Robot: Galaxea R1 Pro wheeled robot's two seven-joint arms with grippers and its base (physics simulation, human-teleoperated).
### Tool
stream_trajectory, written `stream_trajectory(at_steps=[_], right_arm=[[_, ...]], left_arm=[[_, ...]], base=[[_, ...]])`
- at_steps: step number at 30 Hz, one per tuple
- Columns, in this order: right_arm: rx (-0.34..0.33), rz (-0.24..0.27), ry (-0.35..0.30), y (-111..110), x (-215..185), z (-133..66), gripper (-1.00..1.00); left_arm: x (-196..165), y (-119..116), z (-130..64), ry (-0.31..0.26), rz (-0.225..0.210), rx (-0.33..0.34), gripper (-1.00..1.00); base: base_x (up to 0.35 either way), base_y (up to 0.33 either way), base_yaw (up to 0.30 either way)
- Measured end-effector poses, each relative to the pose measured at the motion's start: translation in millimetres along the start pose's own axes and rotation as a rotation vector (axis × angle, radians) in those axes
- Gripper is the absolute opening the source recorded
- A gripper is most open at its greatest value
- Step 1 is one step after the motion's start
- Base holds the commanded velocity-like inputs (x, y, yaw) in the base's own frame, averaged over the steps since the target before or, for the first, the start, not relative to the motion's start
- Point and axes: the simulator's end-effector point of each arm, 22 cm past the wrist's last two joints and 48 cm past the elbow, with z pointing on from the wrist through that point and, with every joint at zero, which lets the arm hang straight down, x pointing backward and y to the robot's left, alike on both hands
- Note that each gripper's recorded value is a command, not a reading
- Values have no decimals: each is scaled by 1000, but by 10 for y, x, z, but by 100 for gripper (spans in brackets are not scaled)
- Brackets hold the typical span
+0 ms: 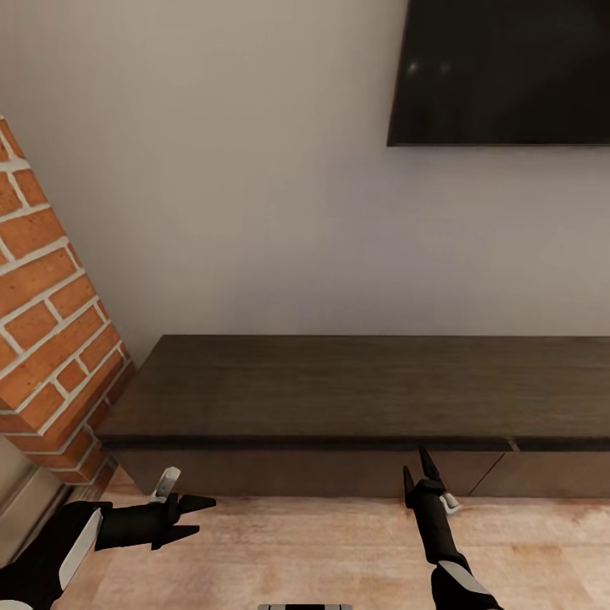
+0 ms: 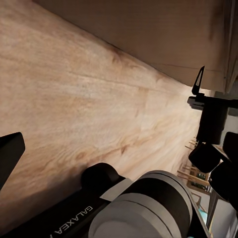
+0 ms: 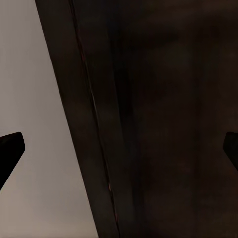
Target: Place each of the two pumpkins and all three candles from the living room inside a cabinet in the living room (use any cabinet), then make sure every cabinet is closed, and position the cauldron so it is next to a table in the living room.
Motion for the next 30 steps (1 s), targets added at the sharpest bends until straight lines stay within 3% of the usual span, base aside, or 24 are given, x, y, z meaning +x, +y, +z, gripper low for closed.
stream_trajectory(at_steps=[14,30], right_arm=[[28,-1,-3,-156,-21,-33,100],[29,-1,-2,-159,-17,-37,100]], left_arm=[[38,114,55,14,-24,-7,100],[30,116,46,11,-24,-7,100]], base=[[0,0,0],[50,19,0]])
